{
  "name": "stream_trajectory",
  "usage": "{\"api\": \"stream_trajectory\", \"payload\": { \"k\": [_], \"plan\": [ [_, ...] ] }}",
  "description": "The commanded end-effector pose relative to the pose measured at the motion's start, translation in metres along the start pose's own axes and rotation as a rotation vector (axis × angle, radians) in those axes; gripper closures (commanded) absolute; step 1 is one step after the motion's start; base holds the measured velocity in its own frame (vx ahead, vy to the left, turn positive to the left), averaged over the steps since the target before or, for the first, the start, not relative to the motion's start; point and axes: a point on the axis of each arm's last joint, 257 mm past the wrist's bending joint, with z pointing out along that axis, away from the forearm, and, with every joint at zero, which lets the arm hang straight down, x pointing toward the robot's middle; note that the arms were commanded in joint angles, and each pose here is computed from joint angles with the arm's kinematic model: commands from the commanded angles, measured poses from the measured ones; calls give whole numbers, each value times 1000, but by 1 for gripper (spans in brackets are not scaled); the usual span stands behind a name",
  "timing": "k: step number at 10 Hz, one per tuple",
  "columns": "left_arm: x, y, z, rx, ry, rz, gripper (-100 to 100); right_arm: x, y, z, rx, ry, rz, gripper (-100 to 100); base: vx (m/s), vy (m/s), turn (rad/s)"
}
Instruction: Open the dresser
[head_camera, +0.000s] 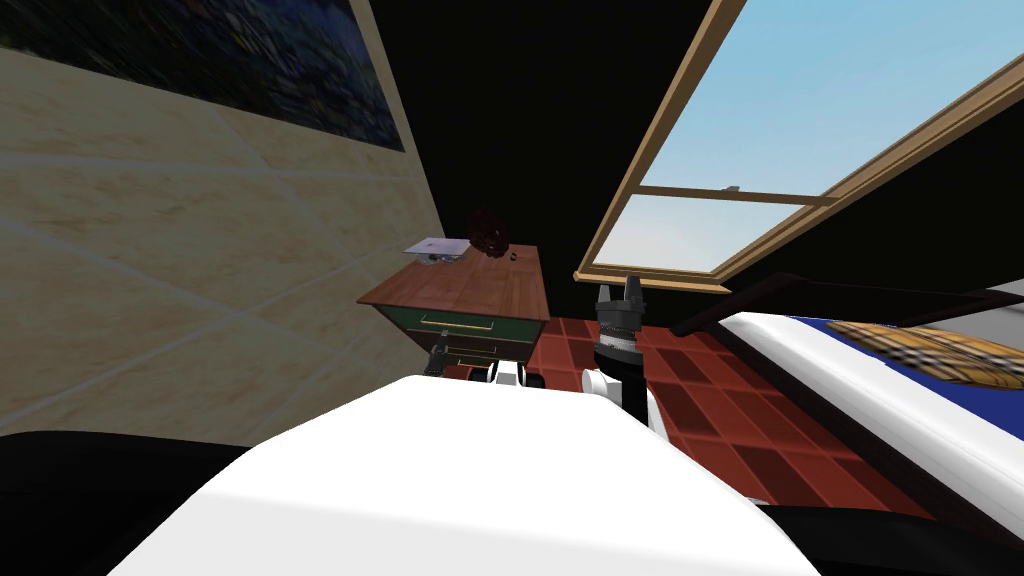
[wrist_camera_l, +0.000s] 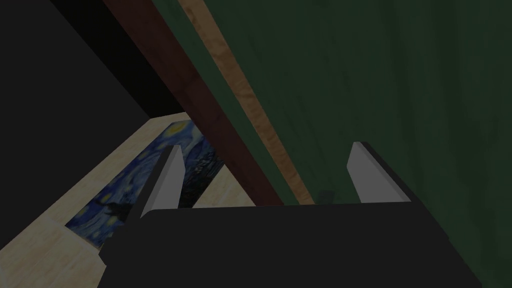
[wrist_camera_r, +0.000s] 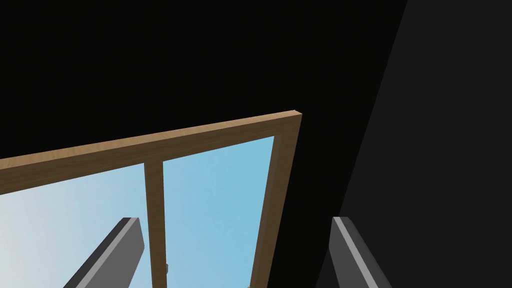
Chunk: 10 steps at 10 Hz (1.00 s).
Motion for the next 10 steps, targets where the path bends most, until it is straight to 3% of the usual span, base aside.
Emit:
{"api": "stream_trajectory", "payload": {
  "k": [1,2,6,8,9,10],
  "plan": [
    [14,-3,-9,-21,-31,-33,-100,0,0,0,0,0,0,0,2,7,-22],
    [11,-1,-8,-17,-23,-26,-100,0,0,0,0,0,0,0,0,0,0],
    [4,14,31,-13,-18,-30,-100,0,0,0,0,0,0,0,-39,-30,18],
    [1,17,43,-12,-16,-32,-100,0,0,0,0,0,0,0,-42,-30,12],
    [2,16,40,-10,-18,-31,-100,0,0,0,0,0,0,0,-14,-10,1],
    [5,12,26,-13,-19,-30,100,0,0,0,0,0,0,0,29,18,-26]
  ]
}}
